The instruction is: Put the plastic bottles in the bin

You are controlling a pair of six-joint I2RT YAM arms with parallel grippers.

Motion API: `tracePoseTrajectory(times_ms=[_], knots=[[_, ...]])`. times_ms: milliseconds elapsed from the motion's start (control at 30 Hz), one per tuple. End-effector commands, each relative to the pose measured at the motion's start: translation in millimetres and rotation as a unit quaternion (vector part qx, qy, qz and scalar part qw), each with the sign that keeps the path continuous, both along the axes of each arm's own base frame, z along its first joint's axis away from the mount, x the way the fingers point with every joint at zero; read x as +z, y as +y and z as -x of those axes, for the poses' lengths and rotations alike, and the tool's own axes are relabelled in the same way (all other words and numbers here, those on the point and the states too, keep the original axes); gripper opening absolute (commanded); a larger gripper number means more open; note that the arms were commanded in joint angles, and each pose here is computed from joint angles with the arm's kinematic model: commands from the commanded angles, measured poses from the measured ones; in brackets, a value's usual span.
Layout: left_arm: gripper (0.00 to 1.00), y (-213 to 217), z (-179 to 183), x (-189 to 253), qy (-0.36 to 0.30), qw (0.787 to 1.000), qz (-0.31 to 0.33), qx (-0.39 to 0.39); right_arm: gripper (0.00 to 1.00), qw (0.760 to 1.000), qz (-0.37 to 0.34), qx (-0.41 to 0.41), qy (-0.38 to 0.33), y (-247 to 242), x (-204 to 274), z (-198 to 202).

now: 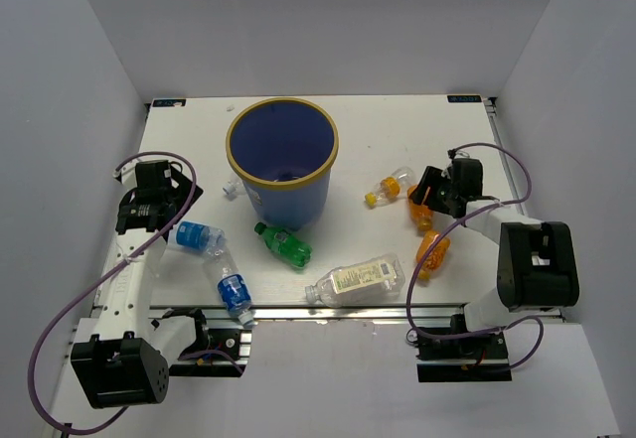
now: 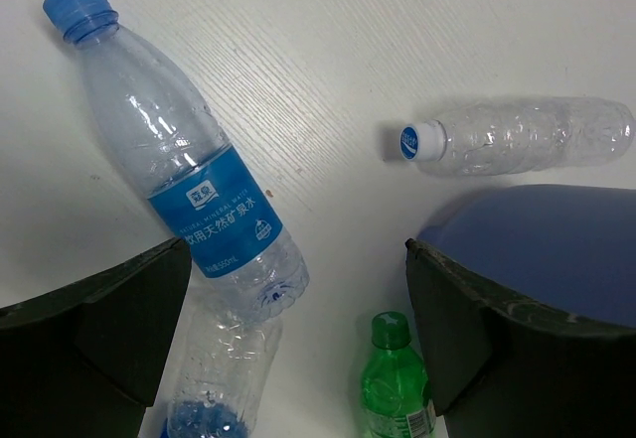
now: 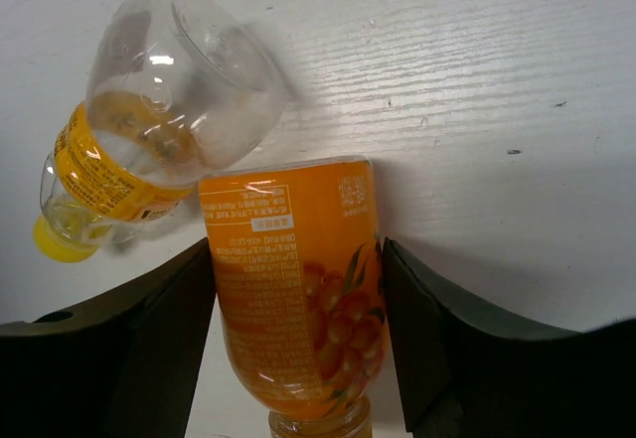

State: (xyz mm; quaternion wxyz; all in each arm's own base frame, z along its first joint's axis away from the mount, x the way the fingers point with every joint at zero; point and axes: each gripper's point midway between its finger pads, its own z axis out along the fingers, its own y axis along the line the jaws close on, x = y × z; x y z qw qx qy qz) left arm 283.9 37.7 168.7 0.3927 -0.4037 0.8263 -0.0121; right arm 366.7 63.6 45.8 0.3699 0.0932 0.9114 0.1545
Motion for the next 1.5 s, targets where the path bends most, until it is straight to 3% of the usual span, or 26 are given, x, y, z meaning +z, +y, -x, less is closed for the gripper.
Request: tracePoseTrajectory(times_ms=[0,200,300,467,533,600,700,733,833,933,967,1033,1100,1233,1333,1367,1433,1467], knots=[[0.98,-1.4,-3.9,6.5,-0.017,1.0,-0.002,-0.007,0.48,0.998,0.007,0.002,-0.056,-0.1,29.4,-22.8],[0.98,-0.5,-3.7,0.7,-0.006,1.0,-0.002,-0.003,0.46,0.988,0.021,0.013,-0.153,-1.0,121.6,-47.8],[0.98,-0.6,-3.7,-1.5,0.003,1.0,0.0,-0.003,0.46,0.968,-0.015,0.067,-0.242,20.8,202.5,-49.3],[0.98,-0.7,-3.7,-2.3,0.0,1.0,0.001,-0.003,0.47,0.903,-0.074,0.191,-0.377,91.2,328.9,-15.9],[0.98,-1.2,-3.8,-2.2,0.0,1.0,0.001,-0.003,0.47,0.881,-0.086,0.257,-0.389,141.7,345.2,2.9],[0.98,-0.2,-3.9,-1.2,-0.001,1.0,0.001,-0.002,0.48,0.844,-0.106,0.327,-0.412,190.2,372.0,27.4],[0.98,-1.2,-6.1,-0.3,-0.009,1.0,0.003,-0.003,0.51,0.815,-0.107,0.386,-0.419,246.7,383.2,35.3],[0.98,-0.1,-7.1,-0.4,-0.012,1.0,0.006,-0.001,0.53,0.824,-0.095,0.403,-0.386,266.2,357.1,25.6],[0.98,-1.6,-8.8,1.5,-0.015,1.0,0.012,-0.01,0.56,0.814,-0.071,0.443,-0.37,315.1,346.8,19.7],[0.98,-1.5,-8.0,4.4,-0.021,1.0,0.009,-0.012,0.65,0.811,-0.056,0.469,-0.346,345.9,340.9,14.5],[0.98,-1.9,-7.5,4.6,-0.022,1.0,0.01,-0.013,0.78,0.814,-0.047,0.481,-0.323,350.9,330.9,18.4],[0.98,-2.9,-7.6,4.7,-0.025,1.0,0.012,-0.014,0.89,0.81,-0.047,0.487,-0.322,358.4,336.8,15.4],[0.98,-3.0,-7.6,2.9,-0.023,1.0,0.013,-0.014,0.89,0.8,-0.034,0.497,-0.335,356.0,340.4,16.7],[0.98,-4.9,-7.9,-1.7,-0.017,1.0,0.018,-0.018,0.89,0.805,-0.002,0.487,-0.338,339.5,335.7,16.9],[0.98,-5.1,-8.7,-2.1,-0.017,1.0,0.018,-0.018,0.89,0.825,-0.001,0.449,-0.343,311.8,347.9,16.9],[0.98,-4.6,-9.0,-2.3,-0.017,1.0,0.018,-0.018,0.89,0.839,0.004,0.439,-0.322,300.5,325.7,12.9],[0.98,-4.9,-9.0,-3.8,-0.014,1.0,0.019,-0.018,0.89,0.843,-0.007,0.395,-0.365,272.5,350.0,11.3],[0.98,-5.5,-8.9,-4.9,-0.011,1.0,0.021,-0.019,0.89,0.86,-0.019,0.367,-0.353,255.0,339.0,15.9]])
